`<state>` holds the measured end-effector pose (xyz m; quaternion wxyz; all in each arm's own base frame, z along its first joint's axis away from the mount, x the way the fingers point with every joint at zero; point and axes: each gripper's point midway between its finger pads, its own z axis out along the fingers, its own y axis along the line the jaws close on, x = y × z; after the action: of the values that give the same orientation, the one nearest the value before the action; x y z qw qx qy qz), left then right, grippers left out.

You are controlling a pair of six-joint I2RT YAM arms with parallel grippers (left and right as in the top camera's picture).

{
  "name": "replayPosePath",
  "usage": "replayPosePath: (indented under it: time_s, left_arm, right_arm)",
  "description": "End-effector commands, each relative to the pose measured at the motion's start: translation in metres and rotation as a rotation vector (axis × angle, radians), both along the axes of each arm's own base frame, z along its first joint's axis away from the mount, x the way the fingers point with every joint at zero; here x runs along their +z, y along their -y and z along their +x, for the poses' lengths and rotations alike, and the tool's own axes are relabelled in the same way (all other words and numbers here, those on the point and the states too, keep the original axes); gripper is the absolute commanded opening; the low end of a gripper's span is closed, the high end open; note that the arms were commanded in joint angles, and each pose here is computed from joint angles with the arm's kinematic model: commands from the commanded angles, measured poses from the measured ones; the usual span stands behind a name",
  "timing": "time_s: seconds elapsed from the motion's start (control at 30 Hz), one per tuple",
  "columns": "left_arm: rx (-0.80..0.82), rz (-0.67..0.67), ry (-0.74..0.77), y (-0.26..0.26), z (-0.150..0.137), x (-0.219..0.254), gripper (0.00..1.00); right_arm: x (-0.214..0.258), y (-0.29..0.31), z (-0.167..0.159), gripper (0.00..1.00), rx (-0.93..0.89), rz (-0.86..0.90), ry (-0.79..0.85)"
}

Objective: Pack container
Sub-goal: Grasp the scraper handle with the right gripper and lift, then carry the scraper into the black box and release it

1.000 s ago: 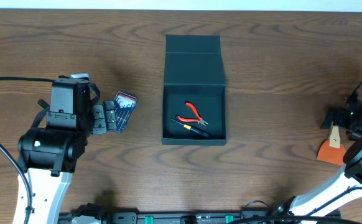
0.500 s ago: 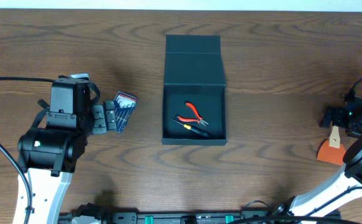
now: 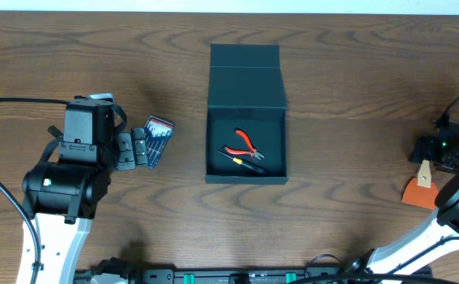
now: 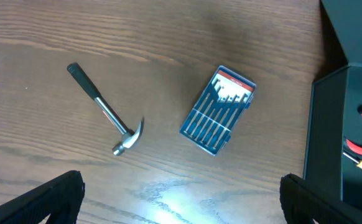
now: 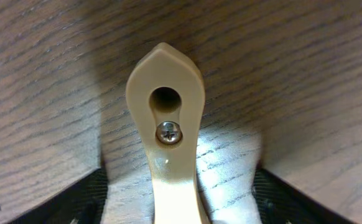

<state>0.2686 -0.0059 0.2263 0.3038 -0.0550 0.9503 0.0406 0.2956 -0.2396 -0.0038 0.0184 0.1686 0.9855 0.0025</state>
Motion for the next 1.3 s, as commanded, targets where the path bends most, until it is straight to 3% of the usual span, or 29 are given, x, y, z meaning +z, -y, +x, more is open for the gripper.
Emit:
replayPosePath:
  time_s: [0.0,0.3,0.47,0.7,0.97,1.27]
  left_arm:
    - [0.019,0.000,0.026,-0.003,0.003,0.009,0.98]
    - [0.020,0.001,0.026,-0.003,0.003,0.009,0.98]
    - [0.019,0.001,0.026,-0.003,0.003,0.009,0.98]
    - [0.020,0.001,0.026,-0.003,0.003,0.009,0.98]
    - [0.019,0.001,0.026,-0.003,0.003,0.009,0.99]
    - [0.019,0.001,0.026,-0.003,0.003,0.009,0.98]
  right_arm:
    - [-0.009,-0.011,-0.006,0.64,0.007,0.033,-0.022]
    - [-0.012,-0.013,-0.009,0.35,0.006,0.040,-0.030]
    - [-0.012,-0.013,-0.009,0.26,0.006,0.040,-0.030]
    - [-0.012,-0.013,-0.008,0.01,0.008,0.037,-0.026]
    - [-0.008,-0.035,0.013,0.01,0.066,0.068,0.009]
    - [0.050,-0.096,0.081,0.01,0.260,0.012,0.157]
